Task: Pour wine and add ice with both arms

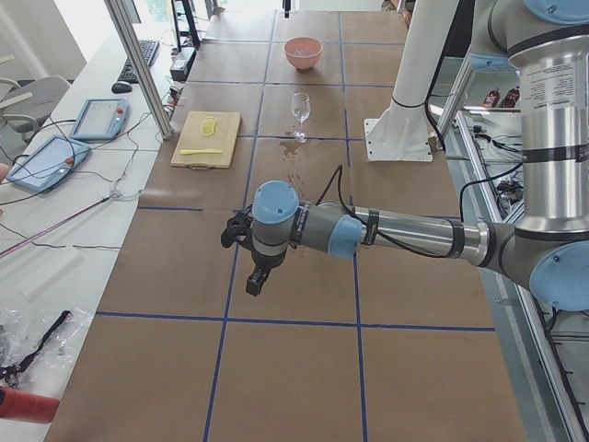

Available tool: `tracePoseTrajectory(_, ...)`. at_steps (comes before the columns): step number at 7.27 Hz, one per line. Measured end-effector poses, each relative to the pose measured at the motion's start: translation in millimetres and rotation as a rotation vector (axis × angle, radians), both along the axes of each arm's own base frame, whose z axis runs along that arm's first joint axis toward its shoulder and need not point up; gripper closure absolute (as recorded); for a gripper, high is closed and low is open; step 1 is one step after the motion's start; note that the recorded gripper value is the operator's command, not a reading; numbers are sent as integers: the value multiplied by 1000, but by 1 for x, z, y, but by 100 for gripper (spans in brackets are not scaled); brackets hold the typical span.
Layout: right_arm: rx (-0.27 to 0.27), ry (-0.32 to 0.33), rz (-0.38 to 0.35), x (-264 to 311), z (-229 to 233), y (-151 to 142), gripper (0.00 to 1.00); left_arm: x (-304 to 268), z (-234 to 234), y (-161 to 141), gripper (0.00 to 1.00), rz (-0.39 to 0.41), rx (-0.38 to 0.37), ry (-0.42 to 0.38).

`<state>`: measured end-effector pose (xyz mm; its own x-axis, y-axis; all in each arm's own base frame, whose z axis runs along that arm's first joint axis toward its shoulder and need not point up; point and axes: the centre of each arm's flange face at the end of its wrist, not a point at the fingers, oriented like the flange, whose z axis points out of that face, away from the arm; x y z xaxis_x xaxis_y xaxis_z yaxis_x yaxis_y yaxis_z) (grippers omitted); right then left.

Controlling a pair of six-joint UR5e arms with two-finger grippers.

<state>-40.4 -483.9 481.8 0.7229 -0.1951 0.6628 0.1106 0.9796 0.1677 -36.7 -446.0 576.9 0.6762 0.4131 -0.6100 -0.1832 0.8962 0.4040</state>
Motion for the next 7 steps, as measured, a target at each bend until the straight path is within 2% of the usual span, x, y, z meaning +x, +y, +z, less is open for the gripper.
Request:
tracePoseTrajectory(2, -3, -33, -55, 30, 45, 0, 0, 0, 1, 3, 0, 19, 54, -5)
tracePoseTrajectory(4, -4, -81, -61, 43, 56, -3, 0, 0, -3, 4, 0, 20, 90, -6)
tracePoseTrajectory(7, -14, -87, -53, 48, 62, -11, 0, -1, -19, -15, 0, 15, 129, -12)
